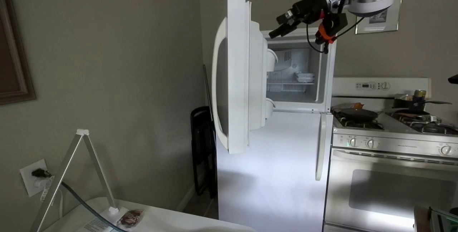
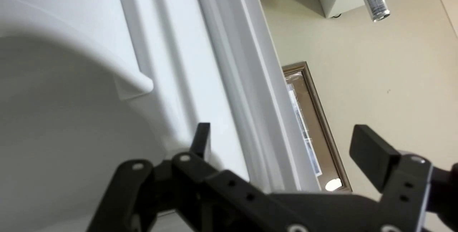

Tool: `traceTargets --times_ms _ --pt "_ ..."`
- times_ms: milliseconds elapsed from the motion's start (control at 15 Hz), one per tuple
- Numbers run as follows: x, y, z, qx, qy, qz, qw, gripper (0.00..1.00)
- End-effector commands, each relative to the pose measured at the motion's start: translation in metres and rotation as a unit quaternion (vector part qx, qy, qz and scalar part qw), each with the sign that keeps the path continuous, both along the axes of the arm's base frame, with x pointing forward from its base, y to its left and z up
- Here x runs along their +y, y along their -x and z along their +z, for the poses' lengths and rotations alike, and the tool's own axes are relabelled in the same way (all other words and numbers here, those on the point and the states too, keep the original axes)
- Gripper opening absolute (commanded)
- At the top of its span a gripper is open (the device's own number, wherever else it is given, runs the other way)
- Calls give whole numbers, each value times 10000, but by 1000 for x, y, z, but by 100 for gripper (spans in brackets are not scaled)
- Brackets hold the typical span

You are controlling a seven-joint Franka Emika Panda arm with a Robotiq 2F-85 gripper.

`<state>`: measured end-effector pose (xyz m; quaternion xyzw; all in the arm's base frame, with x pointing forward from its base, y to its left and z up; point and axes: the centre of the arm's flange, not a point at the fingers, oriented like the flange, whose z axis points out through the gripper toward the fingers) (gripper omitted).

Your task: Open the top fridge

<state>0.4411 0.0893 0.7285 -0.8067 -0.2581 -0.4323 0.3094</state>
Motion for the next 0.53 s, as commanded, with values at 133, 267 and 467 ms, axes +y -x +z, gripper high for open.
traceTargets --times_ms 133,267,467 --pt "2 18 -2 1068 563 422 9918 100" --pt "-24 35 3 1357 1196 350 9829 100" --pt "-72 53 17 1446 2033 -127 9683 100"
